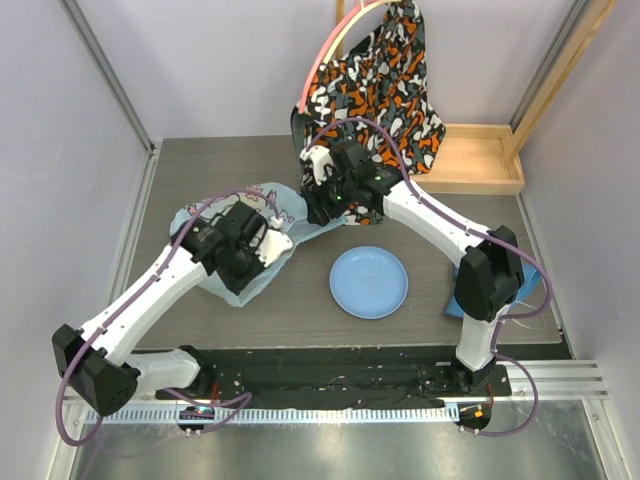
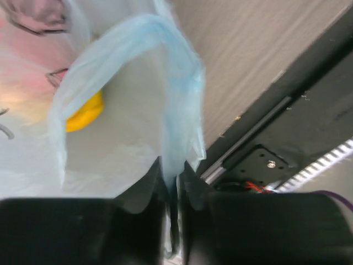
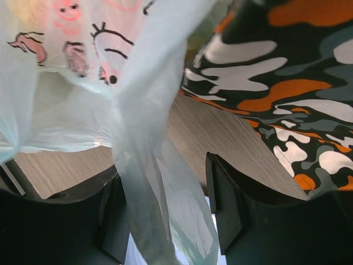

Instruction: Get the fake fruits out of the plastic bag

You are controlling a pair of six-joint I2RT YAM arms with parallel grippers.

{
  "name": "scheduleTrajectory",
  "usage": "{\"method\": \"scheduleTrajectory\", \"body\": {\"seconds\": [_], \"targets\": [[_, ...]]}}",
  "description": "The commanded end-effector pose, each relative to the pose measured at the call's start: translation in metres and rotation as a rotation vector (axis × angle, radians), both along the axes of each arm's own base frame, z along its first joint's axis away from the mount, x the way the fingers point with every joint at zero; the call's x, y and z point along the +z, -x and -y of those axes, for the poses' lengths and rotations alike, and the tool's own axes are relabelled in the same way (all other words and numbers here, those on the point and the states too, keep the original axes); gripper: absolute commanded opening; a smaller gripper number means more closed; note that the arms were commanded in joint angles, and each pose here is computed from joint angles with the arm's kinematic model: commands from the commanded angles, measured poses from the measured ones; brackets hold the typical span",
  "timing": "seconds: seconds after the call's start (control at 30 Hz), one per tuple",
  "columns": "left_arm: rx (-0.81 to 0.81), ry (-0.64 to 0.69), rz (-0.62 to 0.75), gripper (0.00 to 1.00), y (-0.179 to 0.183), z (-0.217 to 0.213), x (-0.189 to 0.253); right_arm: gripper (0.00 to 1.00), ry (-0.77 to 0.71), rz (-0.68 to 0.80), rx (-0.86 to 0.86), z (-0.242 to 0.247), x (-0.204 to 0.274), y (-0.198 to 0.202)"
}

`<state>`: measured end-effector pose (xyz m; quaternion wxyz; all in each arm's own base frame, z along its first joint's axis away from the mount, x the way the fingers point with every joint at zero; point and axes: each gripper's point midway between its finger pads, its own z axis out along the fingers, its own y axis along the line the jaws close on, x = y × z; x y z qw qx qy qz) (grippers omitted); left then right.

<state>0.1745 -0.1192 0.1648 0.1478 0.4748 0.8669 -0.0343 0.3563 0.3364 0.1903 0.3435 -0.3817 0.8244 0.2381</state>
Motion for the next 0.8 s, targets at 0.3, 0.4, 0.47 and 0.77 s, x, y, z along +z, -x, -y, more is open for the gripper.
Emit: {"method": "scheduleTrajectory", "body": {"seconds": [0.3, 0.4, 0.47, 0.77], "targets": [[0.861, 0.394, 0.206, 0.0, -0.07, -0.095, 0.08, 0.57, -0.118, 0.191, 0.236, -0.041, 0.043, 0.011], [0.95, 0.431, 0.197, 0.0, -0.064, -0.107, 0.074, 0.57, -0.167, 0.252, 0.351, -0.063, 0.052, 0.032], [0.964, 0.493, 0.194, 0.0, -0.058, -0.102, 0.078, 0.57, -0.185, 0.282, 0.416, -0.081, 0.049, 0.049], [0.961, 0.588, 0.372, 0.0, -0.024, -0.102, 0.125, 0.56, -0.162, 0.285, 0.411, -0.115, 0.018, 0.049]]}}
